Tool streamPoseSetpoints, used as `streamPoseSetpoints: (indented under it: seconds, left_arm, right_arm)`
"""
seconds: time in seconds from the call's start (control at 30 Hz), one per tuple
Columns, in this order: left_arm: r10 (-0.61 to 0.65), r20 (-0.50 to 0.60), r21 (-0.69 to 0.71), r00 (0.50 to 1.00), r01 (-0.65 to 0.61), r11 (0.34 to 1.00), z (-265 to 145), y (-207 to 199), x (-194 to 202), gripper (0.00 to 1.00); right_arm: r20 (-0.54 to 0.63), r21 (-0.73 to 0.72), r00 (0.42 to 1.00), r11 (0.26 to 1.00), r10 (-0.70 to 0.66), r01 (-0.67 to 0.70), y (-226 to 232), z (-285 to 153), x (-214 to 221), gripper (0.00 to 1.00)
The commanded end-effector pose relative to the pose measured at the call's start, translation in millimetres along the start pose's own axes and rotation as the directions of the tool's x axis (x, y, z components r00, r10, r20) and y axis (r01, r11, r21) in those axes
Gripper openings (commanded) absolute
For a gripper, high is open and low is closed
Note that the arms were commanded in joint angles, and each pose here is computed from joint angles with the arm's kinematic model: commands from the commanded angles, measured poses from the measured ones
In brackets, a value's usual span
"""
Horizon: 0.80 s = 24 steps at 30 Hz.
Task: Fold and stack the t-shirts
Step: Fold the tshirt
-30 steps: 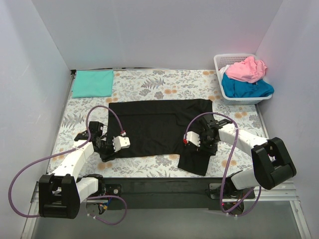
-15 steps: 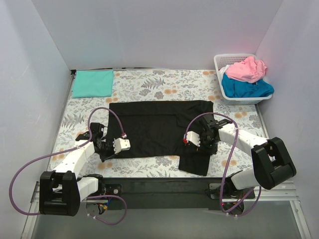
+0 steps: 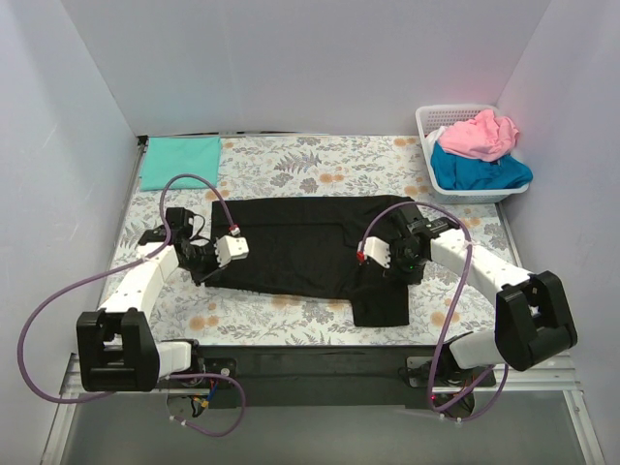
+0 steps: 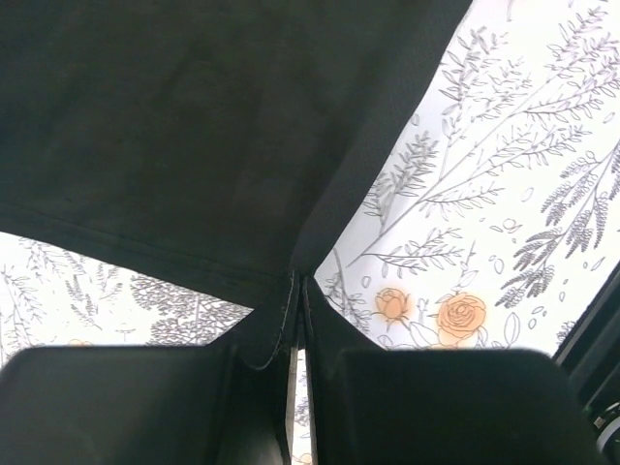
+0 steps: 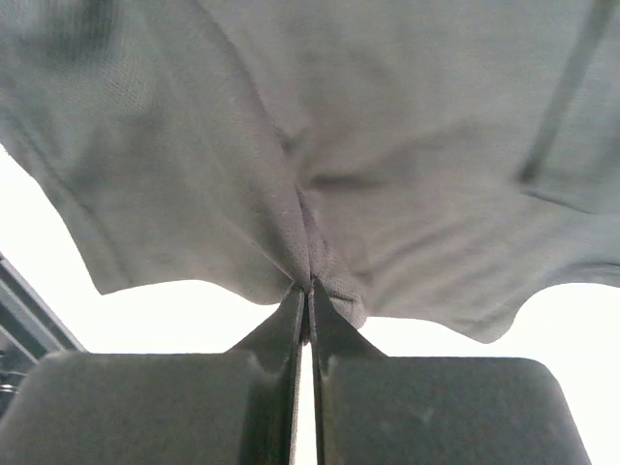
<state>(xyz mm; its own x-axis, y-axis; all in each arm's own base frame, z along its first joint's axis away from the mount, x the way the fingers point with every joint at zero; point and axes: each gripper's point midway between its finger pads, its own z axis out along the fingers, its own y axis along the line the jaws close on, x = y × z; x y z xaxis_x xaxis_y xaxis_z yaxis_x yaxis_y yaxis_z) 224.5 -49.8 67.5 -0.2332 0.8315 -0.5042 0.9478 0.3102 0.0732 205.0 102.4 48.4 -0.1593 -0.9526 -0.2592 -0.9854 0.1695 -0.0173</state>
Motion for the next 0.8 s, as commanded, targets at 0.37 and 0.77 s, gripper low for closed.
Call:
streamPoseSetpoints:
  seconds: [0.37, 0.77]
  left_arm:
    - [-0.099, 0.127, -0.083, 0.987, 0.110, 0.990, -7, 77, -30, 0.00]
    - [-0.110, 0.133, -0.139, 0.985, 0.128, 0.982, 8, 121, -27, 0.00]
  right_arm:
    - [0.018, 0.031, 1.000, 0.999, -0.021, 0.020, -61, -27, -19, 0.01]
    - [0.007, 0.030, 1.000, 0.999, -0.025, 0.025, -103, -23, -29, 0.01]
